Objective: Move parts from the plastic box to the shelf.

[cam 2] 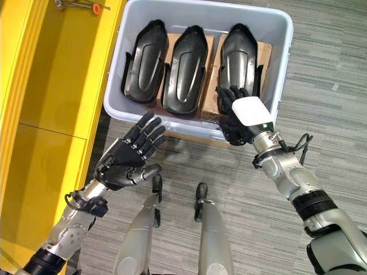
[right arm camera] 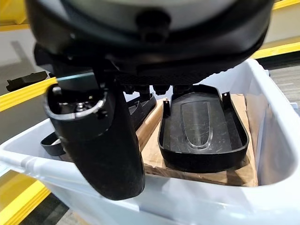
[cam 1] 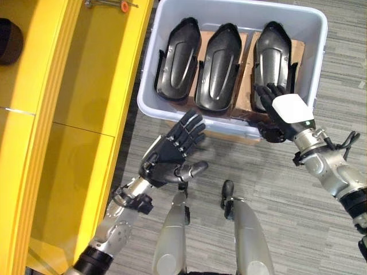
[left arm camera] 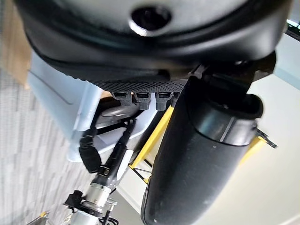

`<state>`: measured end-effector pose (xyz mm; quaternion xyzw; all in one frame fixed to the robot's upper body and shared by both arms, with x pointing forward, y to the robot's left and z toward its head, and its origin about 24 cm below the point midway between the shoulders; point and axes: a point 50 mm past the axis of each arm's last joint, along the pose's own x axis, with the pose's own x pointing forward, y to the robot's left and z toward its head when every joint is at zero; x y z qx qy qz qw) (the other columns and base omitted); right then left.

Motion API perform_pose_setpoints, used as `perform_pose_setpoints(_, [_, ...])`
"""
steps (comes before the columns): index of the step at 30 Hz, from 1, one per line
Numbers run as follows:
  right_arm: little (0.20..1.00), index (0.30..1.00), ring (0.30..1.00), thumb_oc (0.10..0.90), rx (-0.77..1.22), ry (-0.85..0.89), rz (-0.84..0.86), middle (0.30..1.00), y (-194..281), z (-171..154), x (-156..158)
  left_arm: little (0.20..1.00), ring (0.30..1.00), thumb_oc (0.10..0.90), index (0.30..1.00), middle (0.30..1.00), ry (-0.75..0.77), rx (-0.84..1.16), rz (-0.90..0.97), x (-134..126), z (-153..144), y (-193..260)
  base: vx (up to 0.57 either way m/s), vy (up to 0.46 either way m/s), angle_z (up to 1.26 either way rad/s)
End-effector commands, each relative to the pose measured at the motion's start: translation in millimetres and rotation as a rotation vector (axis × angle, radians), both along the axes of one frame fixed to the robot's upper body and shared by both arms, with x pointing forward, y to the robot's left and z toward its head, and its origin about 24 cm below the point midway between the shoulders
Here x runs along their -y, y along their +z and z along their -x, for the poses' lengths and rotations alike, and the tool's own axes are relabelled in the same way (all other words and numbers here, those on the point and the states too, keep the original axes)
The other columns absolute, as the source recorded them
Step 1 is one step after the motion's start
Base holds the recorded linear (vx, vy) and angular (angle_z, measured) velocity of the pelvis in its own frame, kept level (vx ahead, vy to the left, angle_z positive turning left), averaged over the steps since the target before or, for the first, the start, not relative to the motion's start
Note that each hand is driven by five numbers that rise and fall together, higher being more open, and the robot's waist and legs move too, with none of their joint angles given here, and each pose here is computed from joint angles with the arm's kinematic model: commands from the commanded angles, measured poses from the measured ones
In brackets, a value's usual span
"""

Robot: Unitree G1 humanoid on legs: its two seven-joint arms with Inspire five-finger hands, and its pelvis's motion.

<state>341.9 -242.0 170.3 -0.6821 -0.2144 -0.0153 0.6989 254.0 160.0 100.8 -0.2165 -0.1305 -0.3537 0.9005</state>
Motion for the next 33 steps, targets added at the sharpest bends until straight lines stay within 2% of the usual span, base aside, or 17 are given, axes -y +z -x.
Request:
perform_pose_setpoints(1, [1.000, 1.000, 1.000, 0.900, 0.229, -0.100, 0.007, 1.000, 42, -10, 14, 1.000, 1.000, 0.900, 1.000, 1.000, -0.023, 0.205, 0.005, -4, 4, 37, 0.00, 0.000, 0.00])
perform_pose_setpoints(6, [1.000, 1.000, 1.000, 0.900, 0.306, -0.178, -0.010, 1.000, 51, -12, 20, 1.000, 1.000, 0.900, 1.000, 1.000, -0.026, 0.207, 0.006, -4, 4, 38, 0.00, 0.000, 0.00])
perform_pose_setpoints(20, [1.000, 1.000, 1.000, 0.900, 0.268, -0.311, -0.086, 1.000, 52, -22, 36, 1.000, 1.000, 0.900, 1.000, 1.000, -0.099, 0.200, 0.050, -2, 6, 38, 0.00, -0.001, 0.00])
perform_pose_setpoints(29, [1.000, 1.000, 1.000, 0.900, 0.213, -0.325, -0.046, 1.000, 43, -26, 35, 1.000, 1.000, 0.900, 1.000, 1.000, -0.115, 0.189, 0.048, 1, 5, 37, 0.00, 0.000, 0.00])
perform_pose_setpoints(33, [1.000, 1.000, 1.000, 0.900, 0.291, -0.357, 0.019, 1.000, 44, -26, 38, 1.000, 1.000, 0.900, 1.000, 1.000, -0.121, 0.189, 0.045, 2, 5, 36, 0.00, 0.000, 0.00])
